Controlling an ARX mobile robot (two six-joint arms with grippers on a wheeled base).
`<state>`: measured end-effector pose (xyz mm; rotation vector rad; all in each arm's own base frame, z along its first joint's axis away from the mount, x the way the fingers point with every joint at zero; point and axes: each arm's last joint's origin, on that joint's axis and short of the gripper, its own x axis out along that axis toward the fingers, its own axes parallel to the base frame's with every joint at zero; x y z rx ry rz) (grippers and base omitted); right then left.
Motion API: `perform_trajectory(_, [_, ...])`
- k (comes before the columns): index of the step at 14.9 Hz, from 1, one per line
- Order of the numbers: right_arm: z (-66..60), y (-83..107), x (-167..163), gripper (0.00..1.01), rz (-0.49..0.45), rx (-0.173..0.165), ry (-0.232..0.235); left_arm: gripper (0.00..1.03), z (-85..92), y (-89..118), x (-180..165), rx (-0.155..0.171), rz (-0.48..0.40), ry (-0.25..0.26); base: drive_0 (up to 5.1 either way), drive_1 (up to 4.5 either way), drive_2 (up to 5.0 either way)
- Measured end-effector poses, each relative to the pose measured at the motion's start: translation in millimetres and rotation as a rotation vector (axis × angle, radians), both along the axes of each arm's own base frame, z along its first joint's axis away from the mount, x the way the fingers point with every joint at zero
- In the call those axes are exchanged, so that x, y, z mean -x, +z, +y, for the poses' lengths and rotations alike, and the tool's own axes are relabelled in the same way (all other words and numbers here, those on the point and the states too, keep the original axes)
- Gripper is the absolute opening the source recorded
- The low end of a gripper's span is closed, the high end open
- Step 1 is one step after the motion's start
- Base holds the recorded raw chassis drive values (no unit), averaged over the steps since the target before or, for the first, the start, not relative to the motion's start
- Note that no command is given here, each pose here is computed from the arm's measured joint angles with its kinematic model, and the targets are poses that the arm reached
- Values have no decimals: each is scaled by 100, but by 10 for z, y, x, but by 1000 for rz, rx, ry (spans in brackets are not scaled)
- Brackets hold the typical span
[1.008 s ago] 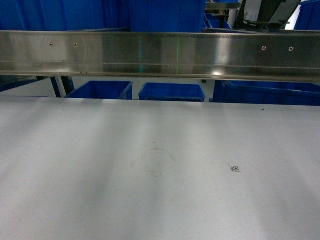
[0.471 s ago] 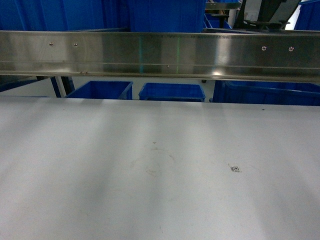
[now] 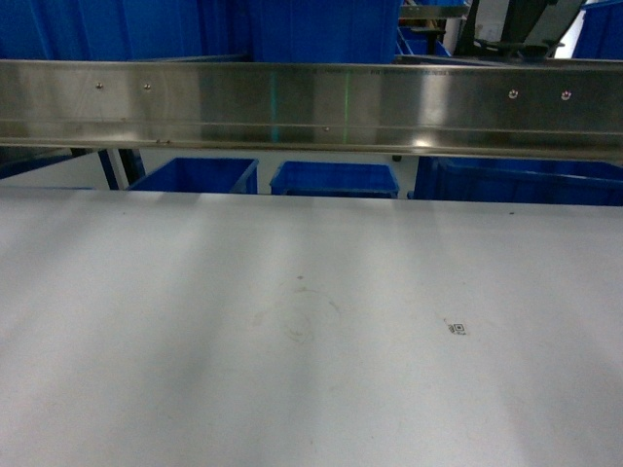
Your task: Place magnetic block on left shelf second layer
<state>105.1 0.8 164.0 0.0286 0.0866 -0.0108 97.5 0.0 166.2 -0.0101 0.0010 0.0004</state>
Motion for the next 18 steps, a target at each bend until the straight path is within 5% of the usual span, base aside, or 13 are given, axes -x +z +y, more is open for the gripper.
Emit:
perform_trajectory(1, [15, 121, -146, 98, 23, -8, 37, 98, 0, 0, 0, 0, 0, -1, 0, 0, 0])
perform_trajectory(4, [-124, 600, -1007, 98, -11, 10, 32, 98, 0, 0, 0, 0, 0, 0, 0, 0, 0])
perform_trajectory(8, [-387, -99, -1768, 98, 366, 2, 22, 98, 0, 0, 0, 0, 0, 0, 0, 0, 0])
perform_trajectory(11, [-439, -245, -1848, 98, 381, 22, -25, 98, 0, 0, 0, 0, 0, 0, 0, 0, 0])
perform_trajectory(18, [-483, -827, -1774, 98, 492, -18, -97, 98, 0, 0, 0, 0, 0, 0, 0, 0, 0])
